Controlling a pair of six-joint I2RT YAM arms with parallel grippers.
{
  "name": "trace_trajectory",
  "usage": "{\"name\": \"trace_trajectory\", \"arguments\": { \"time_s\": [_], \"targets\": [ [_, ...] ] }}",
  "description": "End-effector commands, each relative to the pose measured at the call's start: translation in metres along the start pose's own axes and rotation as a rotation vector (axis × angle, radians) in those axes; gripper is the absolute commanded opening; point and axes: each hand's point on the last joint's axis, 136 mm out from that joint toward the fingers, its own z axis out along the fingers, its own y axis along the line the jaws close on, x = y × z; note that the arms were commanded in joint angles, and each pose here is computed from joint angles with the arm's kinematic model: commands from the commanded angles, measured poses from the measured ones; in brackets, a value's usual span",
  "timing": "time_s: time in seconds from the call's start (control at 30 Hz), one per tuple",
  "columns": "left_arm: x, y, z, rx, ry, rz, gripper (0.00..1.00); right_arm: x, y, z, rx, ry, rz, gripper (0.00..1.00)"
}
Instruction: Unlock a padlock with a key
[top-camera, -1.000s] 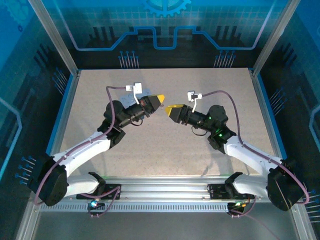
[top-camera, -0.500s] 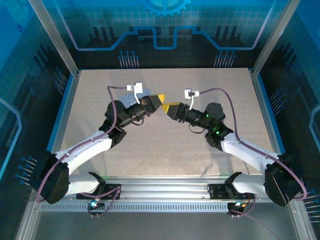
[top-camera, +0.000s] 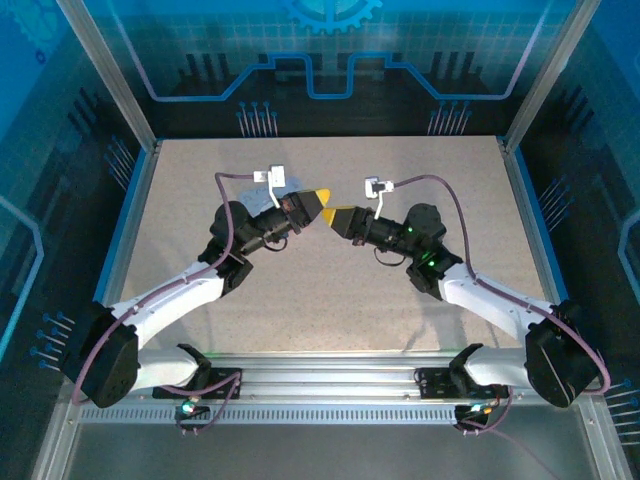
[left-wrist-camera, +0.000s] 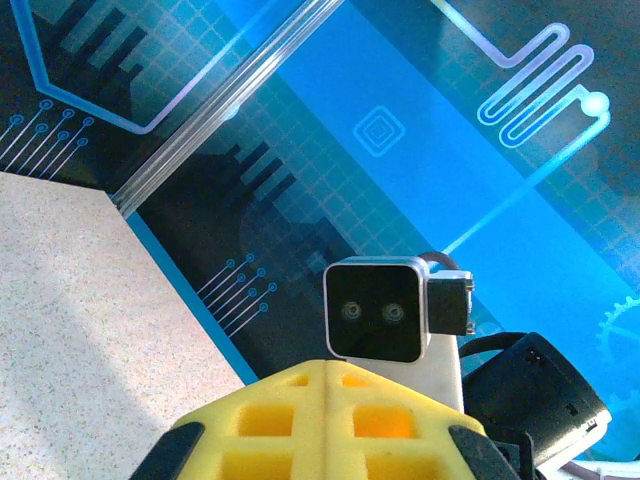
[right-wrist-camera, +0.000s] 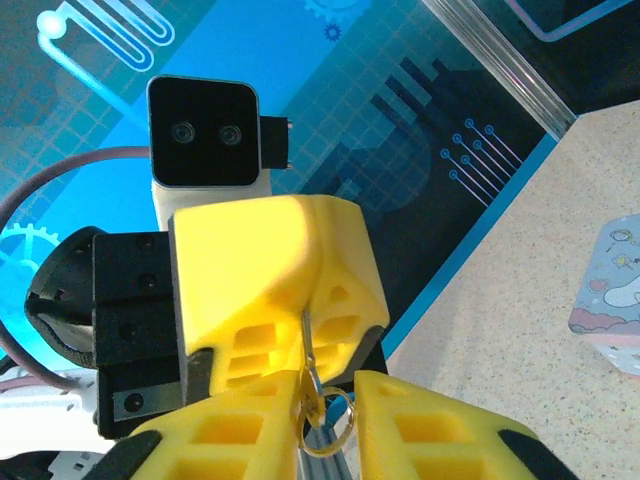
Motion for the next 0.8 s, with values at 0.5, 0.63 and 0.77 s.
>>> {"name": "trace_trajectory", "arguments": {
  "time_s": [0.5, 0.63, 0.77],
  "targets": [
    [-0.002, -0.006, -0.005, 0.022, -0.031, 0.016, 0.0, -0.001, -0.002, -0.003, 0.031, -0.005, 0.007, 0.1],
    [-0.002, -0.006, -0.005, 0.022, -0.032, 0.013, 0.0, 0.002, -0.004, -0.002, 0.028, 0.007, 0.017, 0.11],
    [-0.002, -0.005, -0.005, 0.019, -0.034, 0.013, 0.0, 0.004, -0.004, -0.001, 0.026, 0.013, 0.019, 0.13]
  ]
}}
